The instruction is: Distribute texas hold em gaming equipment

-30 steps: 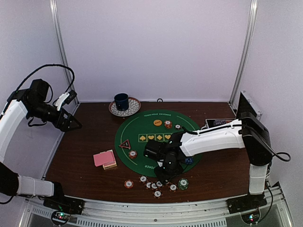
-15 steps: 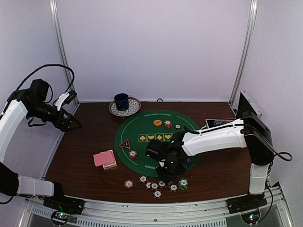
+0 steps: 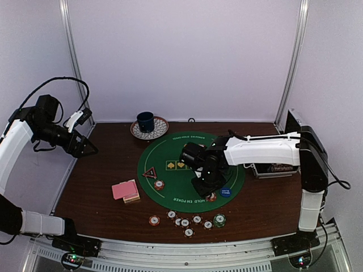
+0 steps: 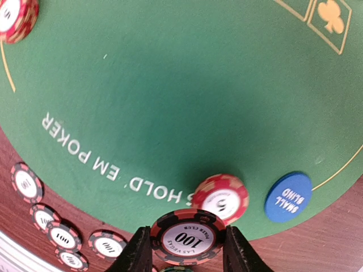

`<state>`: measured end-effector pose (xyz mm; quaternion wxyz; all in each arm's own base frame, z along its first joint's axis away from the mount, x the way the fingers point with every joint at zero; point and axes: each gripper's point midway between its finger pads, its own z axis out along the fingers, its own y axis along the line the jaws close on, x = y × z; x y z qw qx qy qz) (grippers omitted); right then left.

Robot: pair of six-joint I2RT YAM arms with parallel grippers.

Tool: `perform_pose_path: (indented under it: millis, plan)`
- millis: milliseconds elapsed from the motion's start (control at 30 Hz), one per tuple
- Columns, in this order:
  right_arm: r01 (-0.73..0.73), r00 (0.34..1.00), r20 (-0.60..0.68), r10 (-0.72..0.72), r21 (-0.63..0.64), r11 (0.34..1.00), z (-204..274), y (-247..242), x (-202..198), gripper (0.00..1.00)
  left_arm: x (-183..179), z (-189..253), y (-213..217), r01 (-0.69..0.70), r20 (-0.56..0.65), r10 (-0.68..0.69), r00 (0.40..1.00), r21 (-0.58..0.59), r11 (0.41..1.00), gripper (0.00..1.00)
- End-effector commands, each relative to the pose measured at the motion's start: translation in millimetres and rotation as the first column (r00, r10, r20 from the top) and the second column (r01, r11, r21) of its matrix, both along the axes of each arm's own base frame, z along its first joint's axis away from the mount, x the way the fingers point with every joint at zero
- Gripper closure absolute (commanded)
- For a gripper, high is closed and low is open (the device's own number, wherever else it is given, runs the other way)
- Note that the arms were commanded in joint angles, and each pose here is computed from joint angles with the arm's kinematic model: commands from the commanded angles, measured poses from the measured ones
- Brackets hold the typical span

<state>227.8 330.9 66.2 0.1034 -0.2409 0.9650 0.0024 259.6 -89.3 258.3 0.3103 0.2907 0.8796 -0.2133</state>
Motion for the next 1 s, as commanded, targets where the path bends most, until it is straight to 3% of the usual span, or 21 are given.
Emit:
perform_pose_path:
  millis: [0, 300, 567, 967]
  plan:
    - [-0.018, 0.999, 0.050, 0.018, -0.013, 1.000, 8, 4, 24, 0.73, 0, 11, 1, -0.008, 0.034, 0.008, 0.999, -0.005, 1.000, 0.02]
    - [0.003, 0.998, 0.068, -0.002, -0.016, 1.000, 6, 4, 59, 0.73, 0, 11, 1, -0.010, 0.037, 0.010, 0.999, -0.001, 1.000, 0.02]
    - [0.076, 0.995, 0.074, -0.073, -0.051, 0.996, -1, -36, 84, 0.74, 1, 10, 1, -0.008, 0.035, 0.009, 0.999, -0.001, 1.000, 0.02]
    - [0.214, 0.975, 0.075, -0.208, -0.095, 0.972, -14, -113, 90, 0.74, 1, 11, 1, -0.007, 0.035, 0.007, 0.999, -0.004, 1.000, 0.02]
